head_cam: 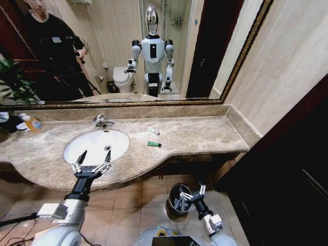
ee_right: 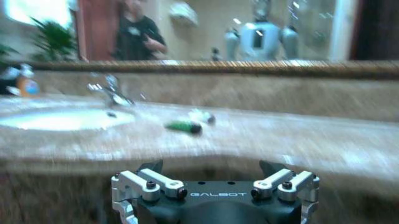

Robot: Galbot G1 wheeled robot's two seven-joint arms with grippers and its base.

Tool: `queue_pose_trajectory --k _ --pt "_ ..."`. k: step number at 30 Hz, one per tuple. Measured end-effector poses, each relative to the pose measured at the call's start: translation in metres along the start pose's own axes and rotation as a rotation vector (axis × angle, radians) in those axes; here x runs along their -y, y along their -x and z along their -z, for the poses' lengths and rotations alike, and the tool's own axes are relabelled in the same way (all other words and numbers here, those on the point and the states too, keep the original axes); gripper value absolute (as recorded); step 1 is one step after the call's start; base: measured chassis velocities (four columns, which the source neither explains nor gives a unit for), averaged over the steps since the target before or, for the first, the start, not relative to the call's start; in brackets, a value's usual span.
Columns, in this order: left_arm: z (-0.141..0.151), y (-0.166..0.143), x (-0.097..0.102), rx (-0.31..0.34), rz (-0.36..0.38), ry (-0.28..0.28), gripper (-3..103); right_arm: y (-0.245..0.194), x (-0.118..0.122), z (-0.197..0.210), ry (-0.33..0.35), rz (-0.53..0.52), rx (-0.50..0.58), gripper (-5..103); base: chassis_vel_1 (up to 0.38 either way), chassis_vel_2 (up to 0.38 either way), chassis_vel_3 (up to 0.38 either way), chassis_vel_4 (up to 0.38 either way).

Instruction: Pick up the trash from the sink and place it in the trash bin.

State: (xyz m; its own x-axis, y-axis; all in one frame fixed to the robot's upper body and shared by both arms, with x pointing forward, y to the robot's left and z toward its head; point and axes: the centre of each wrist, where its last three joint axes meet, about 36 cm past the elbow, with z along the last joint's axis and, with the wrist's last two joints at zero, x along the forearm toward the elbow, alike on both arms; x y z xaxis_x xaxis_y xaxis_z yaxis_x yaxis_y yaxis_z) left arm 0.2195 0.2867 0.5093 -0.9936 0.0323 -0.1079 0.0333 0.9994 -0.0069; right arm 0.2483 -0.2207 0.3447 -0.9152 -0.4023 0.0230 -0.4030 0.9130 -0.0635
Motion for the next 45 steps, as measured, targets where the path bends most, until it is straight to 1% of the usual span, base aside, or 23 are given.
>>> queue_pose_trajectory --k 1,3,4,6,8,10,12,13,14,17,18,21,22,24,26,28,31,35,39,40,41,44,45 --pt "0.0 0.0 0.0 0.0 0.0 0.0 100 0.0 0.0 0.0 0.0 0.0 0.0 100 0.0 0.0 0.0 0.0" --pt "0.0 0.0 0.0 0.0 0.0 0.0 100 0.029 0.017 0.018 -0.015 0.047 0.039 100 0.0 0.0 0.0 0.0" --pt "0.0 0.0 0.0 0.0 0.0 0.0 100 0.029 0.017 0.018 -0.015 0.047 0.039 100 0.0 0.0 0.0 0.0" --pt "0.0 0.0 0.0 0.0 0.0 0.0 100 0.056 0.033 0.036 -0.027 0.087 0.052 100 0.0 0.0 0.0 0.0" --pt "0.0 0.0 0.0 0.0 0.0 0.0 100 0.08 0.048 0.052 -0.02 0.135 0.027 100 0.0 0.0 0.0 0.0" --pt "0.0 0.0 0.0 0.0 0.0 0.0 100 0.089 0.053 0.057 -0.017 0.151 0.011 100 0.0 0.0 0.0 0.0" --pt "0.0 0.0 0.0 0.0 0.0 0.0 100 0.114 0.071 0.067 -0.016 0.198 -0.027 100 0.0 0.0 0.0 0.0" --pt "0.0 0.0 0.0 0.0 0.0 0.0 100 0.114 0.071 0.067 -0.016 0.198 -0.027 100 0.0 0.0 0.0 0.0" --pt "0.0 0.0 0.0 0.0 0.0 0.0 100 0.132 0.085 0.069 -0.032 0.225 -0.041 100 0.0 0.0 0.0 0.0" --pt "0.0 0.0 0.0 0.0 0.0 0.0 100 0.162 0.113 0.072 -0.058 0.252 -0.076 100 0.0 0.0 0.0 0.0" --pt "0.0 0.0 0.0 0.0 0.0 0.0 100 0.162 0.113 0.072 -0.058 0.252 -0.076 100 0.0 0.0 0.0 0.0" --pt "0.0 0.0 0.0 0.0 0.0 0.0 100 0.188 0.131 0.077 -0.066 0.303 -0.109 100 0.0 0.0 0.0 0.0" --pt "0.0 0.0 0.0 0.0 0.0 0.0 100 0.188 0.131 0.077 -0.066 0.303 -0.109 100 0.0 0.0 0.0 0.0" --pt "0.0 0.0 0.0 0.0 0.0 0.0 100 0.21 0.14 0.085 -0.079 0.365 -0.132 100 0.0 0.0 0.0 0.0" --pt "0.0 0.0 0.0 0.0 0.0 0.0 100 0.214 0.14 0.087 -0.082 0.374 -0.138 100 0.0 0.0 0.0 0.0" --pt "0.0 0.0 0.0 0.0 0.0 0.0 100 0.233 0.135 0.096 -0.084 0.409 -0.166 100 0.0 0.0 0.0 0.0" --pt "0.0 0.0 0.0 0.0 0.0 0.0 100 0.244 0.131 0.101 -0.092 0.436 -0.185 100 0.0 0.0 0.0 0.0" --pt "0.0 0.0 0.0 0.0 0.0 0.0 100 0.262 0.126 0.099 -0.096 0.473 -0.217 100 0.0 0.0 0.0 0.0" --pt "0.0 0.0 0.0 0.0 0.0 0.0 100 0.27 0.123 0.094 -0.092 0.482 -0.244 100 0.0 0.0 0.0 0.0" --pt "0.0 0.0 0.0 0.0 0.0 0.0 100 0.272 0.121 0.092 -0.093 0.486 -0.252 103 0.0 0.0 0.0 0.0" --pt "0.0 0.0 0.0 0.0 0.0 0.0 100 0.272 0.121 0.092 -0.093 0.486 -0.252 103 0.0 0.0 0.0 0.0" --pt "0.0 0.0 0.0 0.0 0.0 0.0 100 0.278 0.118 0.088 -0.1 0.494 -0.273 95 0.0 0.0 0.0 0.0" --pt "0.0 0.0 0.0 0.0 0.0 0.0 100 0.278 0.118 0.088 -0.1 0.494 -0.273 95 0.0 0.0 0.0 0.0"
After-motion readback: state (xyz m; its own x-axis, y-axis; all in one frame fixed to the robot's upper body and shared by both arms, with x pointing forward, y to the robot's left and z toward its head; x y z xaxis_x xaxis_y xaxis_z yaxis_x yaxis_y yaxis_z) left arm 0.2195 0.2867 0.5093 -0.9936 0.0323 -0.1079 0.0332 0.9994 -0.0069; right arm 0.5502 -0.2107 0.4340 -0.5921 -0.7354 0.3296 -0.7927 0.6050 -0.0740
